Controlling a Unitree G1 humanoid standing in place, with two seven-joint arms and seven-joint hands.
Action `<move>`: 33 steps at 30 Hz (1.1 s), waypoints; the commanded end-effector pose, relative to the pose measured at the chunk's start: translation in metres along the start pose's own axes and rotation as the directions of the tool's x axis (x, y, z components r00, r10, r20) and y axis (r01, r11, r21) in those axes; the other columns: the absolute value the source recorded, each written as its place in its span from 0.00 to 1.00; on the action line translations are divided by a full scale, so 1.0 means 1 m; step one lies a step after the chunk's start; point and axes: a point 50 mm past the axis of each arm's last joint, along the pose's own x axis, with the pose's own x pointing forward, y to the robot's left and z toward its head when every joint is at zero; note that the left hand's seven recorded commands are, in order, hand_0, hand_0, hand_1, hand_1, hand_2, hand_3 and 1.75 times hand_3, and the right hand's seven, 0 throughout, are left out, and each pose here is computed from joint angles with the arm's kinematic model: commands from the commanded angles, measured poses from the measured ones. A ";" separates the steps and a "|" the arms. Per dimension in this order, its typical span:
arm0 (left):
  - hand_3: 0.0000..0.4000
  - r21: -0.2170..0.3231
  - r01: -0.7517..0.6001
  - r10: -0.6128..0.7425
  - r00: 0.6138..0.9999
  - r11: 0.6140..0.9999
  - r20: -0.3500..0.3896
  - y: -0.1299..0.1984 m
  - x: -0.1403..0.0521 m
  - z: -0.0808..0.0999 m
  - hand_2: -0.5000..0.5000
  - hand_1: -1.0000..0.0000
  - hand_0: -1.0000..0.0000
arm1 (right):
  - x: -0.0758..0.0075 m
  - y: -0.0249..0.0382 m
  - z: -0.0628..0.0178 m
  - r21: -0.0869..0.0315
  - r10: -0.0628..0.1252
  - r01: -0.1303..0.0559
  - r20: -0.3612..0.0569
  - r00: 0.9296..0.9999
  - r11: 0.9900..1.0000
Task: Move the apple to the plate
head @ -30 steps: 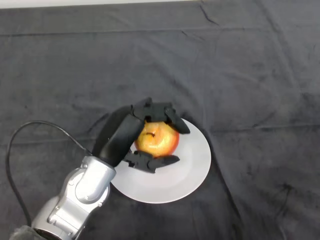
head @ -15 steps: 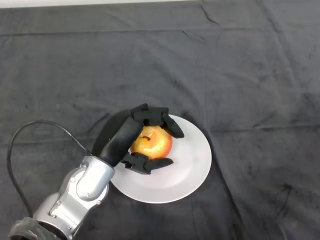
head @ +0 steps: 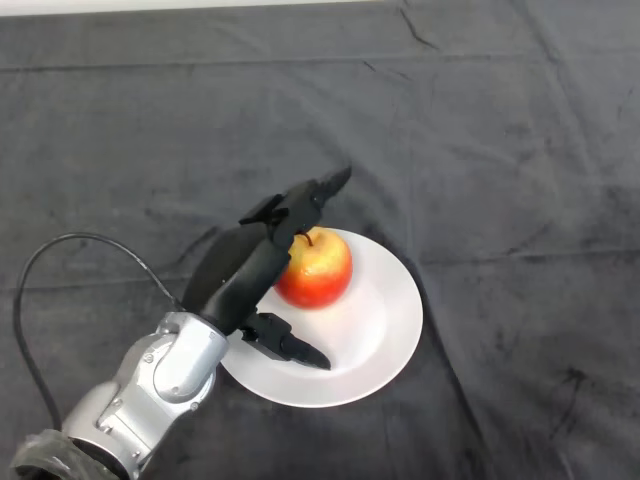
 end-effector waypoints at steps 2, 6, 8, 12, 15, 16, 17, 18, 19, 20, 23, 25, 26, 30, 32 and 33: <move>0.00 0.027 -0.085 0.083 0.995 0.996 0.055 0.031 0.006 0.007 0.50 1.00 1.00 | 0.0036 0.0132 0.0133 0.007 0.044 -0.044 0.050 0.998 0.999; 0.00 0.019 -0.134 0.133 0.990 0.991 0.046 0.042 0.004 0.004 0.50 1.00 1.00 | 0.0036 0.0132 0.0133 0.007 0.044 -0.044 0.050 0.998 0.999; 0.00 0.015 -0.162 0.161 0.986 0.987 0.041 0.049 0.002 0.003 0.50 1.00 1.00 | 0.0036 0.0132 0.0133 0.006 0.044 -0.044 0.050 0.998 0.999; 0.00 0.011 -0.215 0.215 0.976 0.976 0.030 0.060 0.000 0.000 0.50 1.00 1.00 | 0.0036 0.0132 0.0133 0.006 0.044 -0.044 0.050 0.998 0.999; 0.00 0.009 -0.256 0.256 0.966 0.967 0.022 0.069 -0.002 -0.001 0.50 1.00 1.00 | 0.0036 0.0132 0.0133 0.006 0.044 -0.044 0.050 0.998 0.999; 0.00 0.009 -0.271 0.271 0.962 0.963 0.020 0.072 -0.003 -0.001 0.50 1.00 1.00 | 0.0036 0.0132 0.0133 0.006 0.044 -0.044 0.050 0.998 0.999; 0.00 0.009 -0.285 0.285 0.958 0.958 0.017 0.075 -0.004 -0.002 0.50 1.00 1.00 | 0.0036 0.0132 0.0133 0.006 0.044 -0.044 0.050 0.998 0.999; 0.00 0.010 -0.297 0.297 0.955 0.955 0.015 0.078 -0.004 -0.002 0.50 1.00 1.00 | 0.0036 0.0132 0.0133 0.006 0.044 -0.044 0.050 0.998 0.999; 0.00 0.010 -0.312 0.312 0.950 0.950 0.012 0.081 -0.005 -0.003 0.50 1.00 1.00 | 0.0036 0.0132 0.0133 0.006 0.044 -0.044 0.050 0.998 0.999; 0.00 0.011 -0.324 0.324 0.946 0.946 0.010 0.084 -0.006 -0.003 0.50 1.00 1.00 | 0.0036 0.0132 0.0133 0.006 0.044 -0.044 0.050 0.998 0.999; 0.00 0.013 -0.365 0.365 0.931 0.931 0.002 0.093 -0.009 -0.005 0.50 1.00 1.00 | 0.0036 0.0132 0.0133 0.005 0.044 -0.044 0.050 0.998 0.999; 0.00 0.016 -0.393 0.394 0.919 0.919 -0.004 0.099 -0.011 -0.007 0.50 1.00 1.00 | 0.0036 0.0132 0.0133 0.005 0.044 -0.044 0.050 0.998 0.999; 0.00 0.017 -0.405 0.405 0.914 0.914 -0.006 0.102 -0.012 -0.008 0.50 1.00 1.00 | 0.0036 0.0132 0.0133 0.005 0.044 -0.044 0.050 0.998 0.999; 0.00 0.025 -0.456 0.456 0.890 0.890 -0.019 0.111 -0.017 -0.012 0.50 1.00 1.00 | 0.0036 0.0132 0.0133 0.005 0.044 -0.044 0.050 0.998 0.999; 0.00 0.029 -0.475 0.476 0.879 0.879 -0.024 0.117 -0.018 -0.013 0.50 1.00 1.00 | 0.0036 0.0132 0.0133 0.005 0.044 -0.044 0.050 0.998 0.999; 0.00 0.032 -0.488 0.489 0.872 0.872 -0.027 0.120 -0.020 -0.014 0.50 1.00 1.00 | 0.0036 0.0132 0.0133 0.005 0.044 -0.044 0.050 0.998 0.999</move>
